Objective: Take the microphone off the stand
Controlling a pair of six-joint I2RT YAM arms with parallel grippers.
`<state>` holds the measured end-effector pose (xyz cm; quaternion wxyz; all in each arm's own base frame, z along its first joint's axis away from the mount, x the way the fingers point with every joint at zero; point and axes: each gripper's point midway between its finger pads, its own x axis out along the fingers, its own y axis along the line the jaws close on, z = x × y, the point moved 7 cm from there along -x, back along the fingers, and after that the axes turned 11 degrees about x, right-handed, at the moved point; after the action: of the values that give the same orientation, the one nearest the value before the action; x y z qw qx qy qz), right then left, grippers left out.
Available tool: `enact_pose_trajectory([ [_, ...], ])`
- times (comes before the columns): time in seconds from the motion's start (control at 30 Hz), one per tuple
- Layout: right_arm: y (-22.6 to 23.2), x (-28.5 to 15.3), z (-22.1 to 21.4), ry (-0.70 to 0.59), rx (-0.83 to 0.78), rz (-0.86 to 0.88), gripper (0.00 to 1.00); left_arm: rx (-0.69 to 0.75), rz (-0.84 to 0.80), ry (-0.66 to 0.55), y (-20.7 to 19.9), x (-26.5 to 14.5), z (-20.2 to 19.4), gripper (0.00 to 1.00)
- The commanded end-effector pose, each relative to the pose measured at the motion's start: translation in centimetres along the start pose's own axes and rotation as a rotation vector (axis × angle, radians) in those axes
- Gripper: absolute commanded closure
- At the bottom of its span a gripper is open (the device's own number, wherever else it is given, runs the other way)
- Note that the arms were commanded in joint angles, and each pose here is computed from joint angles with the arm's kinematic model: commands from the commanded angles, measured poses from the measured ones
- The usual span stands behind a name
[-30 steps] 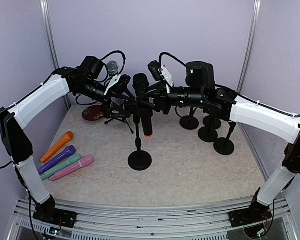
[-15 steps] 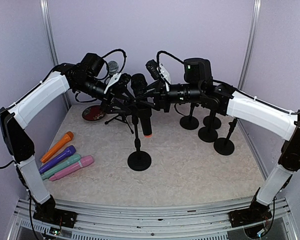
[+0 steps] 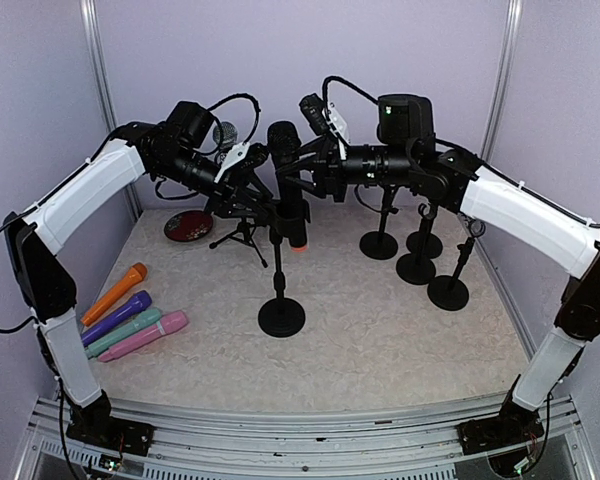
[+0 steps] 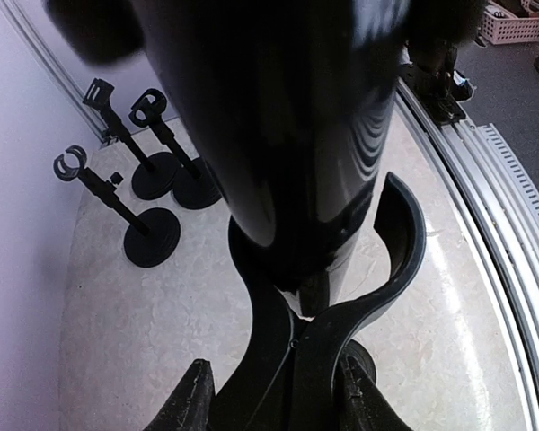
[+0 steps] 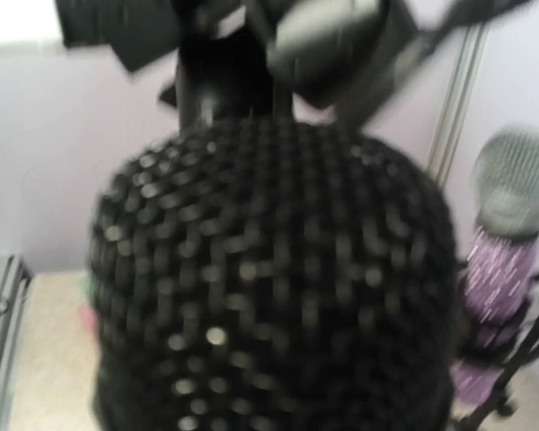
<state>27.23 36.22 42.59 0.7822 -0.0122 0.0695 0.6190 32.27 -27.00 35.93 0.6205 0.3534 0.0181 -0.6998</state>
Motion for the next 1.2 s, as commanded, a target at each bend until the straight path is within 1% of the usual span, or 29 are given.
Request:
enact_pose_trajectory([
  [0.0,1.3,-2.8,6.8,-0.187,-0.147,-0.031,1.00,0.059,0.061,0.087,1.6,1.5,-0.9,0.83],
  [0.13,2.2,-5.0,9.5,-0.288,-0.186,-0.067,1.00,0.077,0.095,0.091,2.2,1.7,-0.7,0.83],
  [0.23,2.6,-6.1,10.2,-0.328,-0.186,-0.087,1.00,0.080,0.104,0.093,2.4,1.9,-0.7,0.81],
  [0.33,2.6,-6.5,10.3,-0.336,-0.161,-0.102,1.00,0.077,0.111,0.098,2.5,1.9,-0.7,0.75],
  [0.4,2.8,-7.0,10.2,-0.350,-0.145,-0.101,1.00,0.078,0.121,0.100,2.6,1.9,-0.6,0.73],
  [0.43,3.0,-7.3,10.2,-0.363,-0.139,-0.097,1.00,0.076,0.128,0.100,2.7,1.8,-0.5,0.70],
  [0.53,3.4,-7.7,10.1,-0.391,-0.108,-0.076,1.00,0.072,0.140,0.101,2.8,1.6,-0.3,0.48],
  [0.6,3.6,-7.8,9.9,-0.401,-0.078,-0.053,1.00,0.061,0.155,0.099,2.9,1.4,-0.2,0.39],
  [0.63,3.6,-7.7,9.6,-0.401,-0.060,-0.040,1.00,0.061,0.166,0.098,3.0,1.3,0.0,0.30],
  [0.67,3.7,-7.6,9.3,-0.404,-0.043,-0.026,1.00,0.060,0.173,0.099,2.9,1.1,0.1,0.14],
  [0.7,3.7,-7.4,9.0,-0.406,-0.025,-0.013,1.00,0.065,0.190,0.096,3.0,0.9,0.3,0.03],
  [0.73,3.6,-7.2,8.6,-0.403,-0.006,-0.002,1.00,0.068,0.196,0.094,2.9,0.7,0.5,0.01],
  [0.9,3.3,-6.2,6.9,-0.408,0.063,0.034,1.00,0.089,0.199,0.079,1.4,-1.4,2.3,0.01],
  [1.07,3.3,-4.5,5.4,-0.403,0.080,0.033,1.00,0.091,0.179,0.043,-1.8,-3.6,3.9,0.01],
  [1.17,3.6,-3.0,4.7,-0.405,0.085,0.041,1.00,0.040,0.193,0.007,-3.5,-4.6,4.4,0.01],
])
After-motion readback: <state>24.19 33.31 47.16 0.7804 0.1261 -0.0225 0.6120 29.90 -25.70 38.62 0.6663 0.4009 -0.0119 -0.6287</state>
